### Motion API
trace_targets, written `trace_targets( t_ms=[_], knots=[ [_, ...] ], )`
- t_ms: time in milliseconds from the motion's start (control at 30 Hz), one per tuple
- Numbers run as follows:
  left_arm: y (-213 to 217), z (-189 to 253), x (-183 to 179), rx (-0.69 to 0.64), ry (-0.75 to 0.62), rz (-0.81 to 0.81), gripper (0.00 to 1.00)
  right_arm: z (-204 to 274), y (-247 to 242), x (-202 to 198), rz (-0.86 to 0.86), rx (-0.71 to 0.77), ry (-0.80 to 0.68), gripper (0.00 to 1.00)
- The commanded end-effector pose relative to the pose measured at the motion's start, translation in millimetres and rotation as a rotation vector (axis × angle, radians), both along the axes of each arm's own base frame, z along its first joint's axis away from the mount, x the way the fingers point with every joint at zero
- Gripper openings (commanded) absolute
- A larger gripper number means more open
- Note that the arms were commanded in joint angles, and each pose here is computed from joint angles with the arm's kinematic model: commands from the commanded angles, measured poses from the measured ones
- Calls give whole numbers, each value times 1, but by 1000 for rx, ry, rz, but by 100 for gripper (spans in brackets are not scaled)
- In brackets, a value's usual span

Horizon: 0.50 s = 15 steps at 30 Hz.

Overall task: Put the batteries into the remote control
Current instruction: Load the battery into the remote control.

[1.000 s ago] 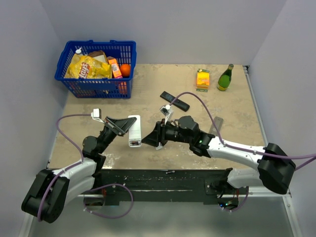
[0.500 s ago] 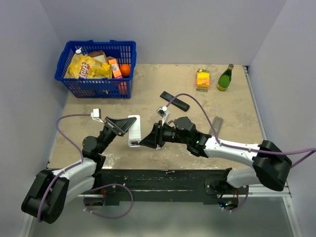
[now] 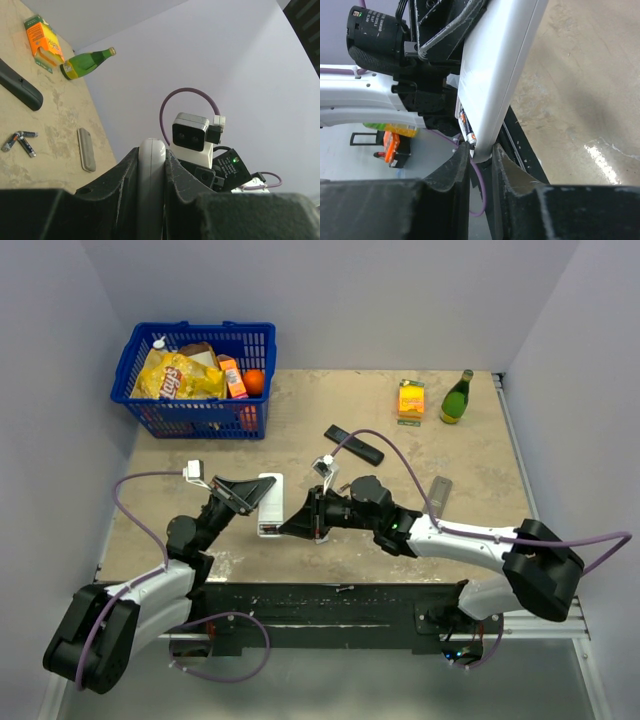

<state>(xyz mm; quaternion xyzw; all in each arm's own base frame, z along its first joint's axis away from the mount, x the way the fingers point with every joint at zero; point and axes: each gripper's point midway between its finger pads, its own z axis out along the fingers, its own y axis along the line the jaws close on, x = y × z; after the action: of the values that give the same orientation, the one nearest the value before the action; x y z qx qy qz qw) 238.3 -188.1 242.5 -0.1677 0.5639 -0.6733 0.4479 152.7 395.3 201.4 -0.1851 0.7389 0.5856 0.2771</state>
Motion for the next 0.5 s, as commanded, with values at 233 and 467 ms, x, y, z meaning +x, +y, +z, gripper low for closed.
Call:
trace_targets(
  t_ms=[233,467],
  knots=[
    [-11,36,-17,-51,-122,-55,0,22,10,15,-61,35,-34,3],
    [-16,35,-23,-40,-139,-79,0,21,5,23,-121,18,-29,0]
  ],
)
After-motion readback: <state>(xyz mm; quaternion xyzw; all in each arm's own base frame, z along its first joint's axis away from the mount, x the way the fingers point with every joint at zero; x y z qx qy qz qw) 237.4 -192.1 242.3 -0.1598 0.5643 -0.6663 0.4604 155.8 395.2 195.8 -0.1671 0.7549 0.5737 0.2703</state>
